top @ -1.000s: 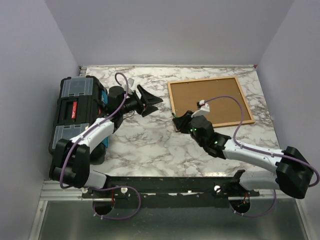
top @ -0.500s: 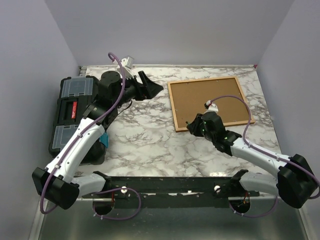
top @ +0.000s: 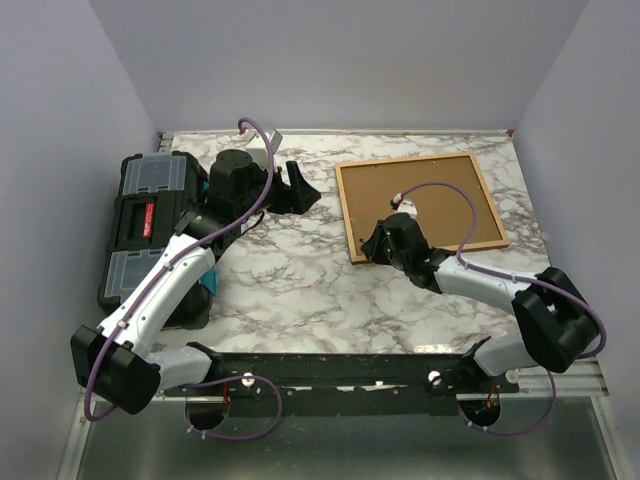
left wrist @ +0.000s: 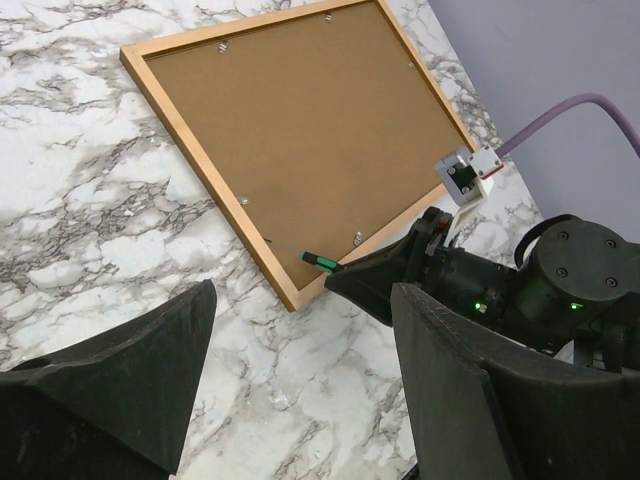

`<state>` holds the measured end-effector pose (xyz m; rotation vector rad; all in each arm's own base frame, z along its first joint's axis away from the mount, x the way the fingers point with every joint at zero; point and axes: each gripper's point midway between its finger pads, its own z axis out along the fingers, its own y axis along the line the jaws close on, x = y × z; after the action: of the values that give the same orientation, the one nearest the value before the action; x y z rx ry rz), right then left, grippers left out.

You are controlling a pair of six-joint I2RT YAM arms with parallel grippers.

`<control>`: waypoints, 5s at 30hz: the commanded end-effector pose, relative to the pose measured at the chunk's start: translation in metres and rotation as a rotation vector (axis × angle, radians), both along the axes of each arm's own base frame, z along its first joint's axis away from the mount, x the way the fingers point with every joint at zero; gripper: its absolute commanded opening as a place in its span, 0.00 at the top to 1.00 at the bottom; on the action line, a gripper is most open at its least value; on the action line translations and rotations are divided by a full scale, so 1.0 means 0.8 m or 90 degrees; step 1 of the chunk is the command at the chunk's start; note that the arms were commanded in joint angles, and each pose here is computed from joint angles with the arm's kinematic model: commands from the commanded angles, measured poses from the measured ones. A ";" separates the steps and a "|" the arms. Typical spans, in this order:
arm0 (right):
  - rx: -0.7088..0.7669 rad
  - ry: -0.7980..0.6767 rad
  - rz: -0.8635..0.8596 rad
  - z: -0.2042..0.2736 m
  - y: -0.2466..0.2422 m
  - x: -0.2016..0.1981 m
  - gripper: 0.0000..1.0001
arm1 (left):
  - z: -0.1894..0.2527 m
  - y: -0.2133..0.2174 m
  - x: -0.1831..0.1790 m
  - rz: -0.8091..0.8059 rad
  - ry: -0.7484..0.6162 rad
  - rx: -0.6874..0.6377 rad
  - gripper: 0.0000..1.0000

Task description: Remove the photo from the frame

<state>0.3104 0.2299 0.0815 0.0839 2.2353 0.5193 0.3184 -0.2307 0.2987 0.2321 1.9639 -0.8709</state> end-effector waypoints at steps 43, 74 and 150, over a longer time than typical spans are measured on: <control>-0.008 -0.064 -0.098 -0.010 0.012 0.078 1.00 | -0.068 -0.027 0.007 -0.008 0.079 0.037 0.33; 0.141 -0.019 0.075 0.014 0.009 0.059 1.00 | -0.303 -0.138 0.023 0.153 0.414 0.061 0.59; 0.157 -0.100 -0.226 0.053 -0.017 0.176 1.00 | -0.401 -0.107 -0.038 0.229 0.572 0.094 0.74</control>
<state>0.4250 0.2240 0.0956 0.4783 2.0333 0.6284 0.3347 -0.3455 0.0373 -0.5175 2.5531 -0.8529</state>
